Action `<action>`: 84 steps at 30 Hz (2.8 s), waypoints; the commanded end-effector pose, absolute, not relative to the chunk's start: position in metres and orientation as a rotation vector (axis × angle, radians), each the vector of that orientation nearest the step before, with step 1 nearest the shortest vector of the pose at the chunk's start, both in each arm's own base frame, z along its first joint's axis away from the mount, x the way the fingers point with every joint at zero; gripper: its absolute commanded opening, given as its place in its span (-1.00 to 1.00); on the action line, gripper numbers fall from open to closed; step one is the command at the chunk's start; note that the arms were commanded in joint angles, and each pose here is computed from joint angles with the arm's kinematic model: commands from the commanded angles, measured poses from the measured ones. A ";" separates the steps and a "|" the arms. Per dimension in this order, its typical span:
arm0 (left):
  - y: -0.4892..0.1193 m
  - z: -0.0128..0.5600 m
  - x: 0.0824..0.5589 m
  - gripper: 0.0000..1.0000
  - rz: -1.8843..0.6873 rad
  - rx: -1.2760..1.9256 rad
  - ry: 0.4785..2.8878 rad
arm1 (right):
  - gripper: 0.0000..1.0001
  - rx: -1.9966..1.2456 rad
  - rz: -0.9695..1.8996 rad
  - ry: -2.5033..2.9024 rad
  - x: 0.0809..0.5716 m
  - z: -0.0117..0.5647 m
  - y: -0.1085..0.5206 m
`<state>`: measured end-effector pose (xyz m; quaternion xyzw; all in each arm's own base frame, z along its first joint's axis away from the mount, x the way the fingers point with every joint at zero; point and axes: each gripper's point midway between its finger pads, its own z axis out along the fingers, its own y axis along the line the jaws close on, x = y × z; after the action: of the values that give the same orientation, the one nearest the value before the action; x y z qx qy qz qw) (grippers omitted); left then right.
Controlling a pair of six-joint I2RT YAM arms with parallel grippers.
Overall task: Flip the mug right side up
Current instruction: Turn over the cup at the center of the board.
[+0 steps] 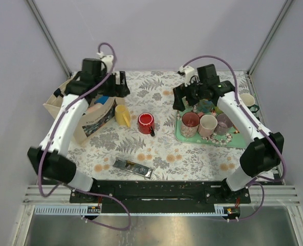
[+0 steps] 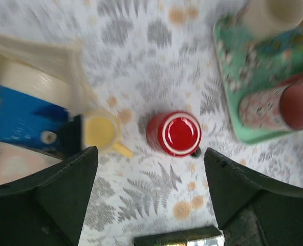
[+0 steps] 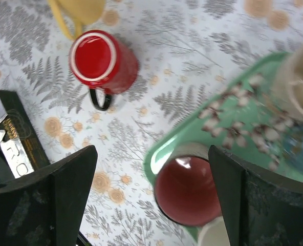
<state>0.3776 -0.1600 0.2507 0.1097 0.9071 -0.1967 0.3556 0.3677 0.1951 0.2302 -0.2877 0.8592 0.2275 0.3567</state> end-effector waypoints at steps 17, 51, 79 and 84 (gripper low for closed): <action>-0.109 0.372 0.304 0.77 -0.340 0.317 1.799 | 0.39 -1.003 0.518 2.389 0.339 0.093 0.339; -0.128 0.333 0.282 0.80 0.083 1.030 1.200 | -1.00 -0.969 1.679 2.087 0.304 0.271 0.339; -0.233 0.360 0.295 -0.19 0.355 1.209 0.543 | -1.00 -0.979 2.286 2.067 0.259 0.323 0.322; -0.232 0.348 0.310 0.37 0.469 1.229 0.530 | -1.00 -0.967 2.298 2.085 0.258 0.324 0.322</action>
<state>0.3077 -0.2344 0.3200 0.5930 0.2933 0.1579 0.7331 0.2924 0.3351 0.2939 -0.2053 0.6830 0.7004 -0.0277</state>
